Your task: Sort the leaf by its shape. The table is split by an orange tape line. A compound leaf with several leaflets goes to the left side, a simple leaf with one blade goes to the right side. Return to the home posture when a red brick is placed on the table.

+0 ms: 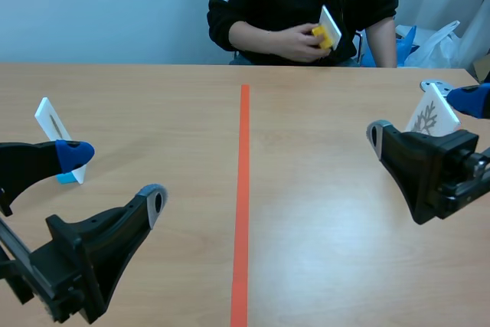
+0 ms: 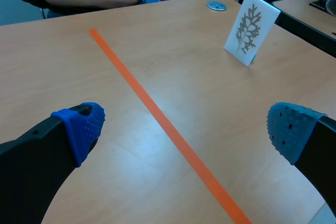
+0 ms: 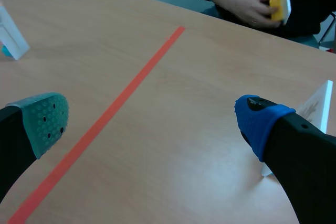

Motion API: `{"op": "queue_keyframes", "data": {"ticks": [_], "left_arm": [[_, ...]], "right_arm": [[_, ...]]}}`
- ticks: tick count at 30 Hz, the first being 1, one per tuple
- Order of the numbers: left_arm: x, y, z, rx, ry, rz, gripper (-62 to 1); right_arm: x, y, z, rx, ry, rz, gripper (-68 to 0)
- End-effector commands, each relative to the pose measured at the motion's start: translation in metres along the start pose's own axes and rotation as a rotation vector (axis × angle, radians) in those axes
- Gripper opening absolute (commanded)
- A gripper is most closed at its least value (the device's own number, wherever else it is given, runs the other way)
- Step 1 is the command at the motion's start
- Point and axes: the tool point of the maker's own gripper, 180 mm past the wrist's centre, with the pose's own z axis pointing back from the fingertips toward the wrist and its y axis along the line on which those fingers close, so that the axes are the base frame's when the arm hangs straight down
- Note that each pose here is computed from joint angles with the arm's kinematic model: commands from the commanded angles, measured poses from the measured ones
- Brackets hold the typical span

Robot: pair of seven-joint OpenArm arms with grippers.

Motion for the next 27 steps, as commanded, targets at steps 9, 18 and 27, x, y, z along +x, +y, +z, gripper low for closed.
{"op": "queue_keyframes", "data": {"ticks": [9, 18, 27], "left_arm": [[0.0058, 0.003, -0.0003, 0.01, -0.02, -0.006, 1.4], [0.0058, 0.003, -0.0003, 0.01, -0.02, -0.006, 1.4], [0.006, 0.003, -0.0003, 0.01, -0.021, -0.006, 1.4]], "right_arm": [[-0.0058, 0.0118, 0.0092, 0.004, 0.004, -0.061, 0.4], [-0.0038, 0.0111, 0.0084, 0.002, -0.005, -0.06, 0.4], [-0.0038, 0.0111, 0.0084, 0.002, -0.005, -0.06, 0.4]]}}
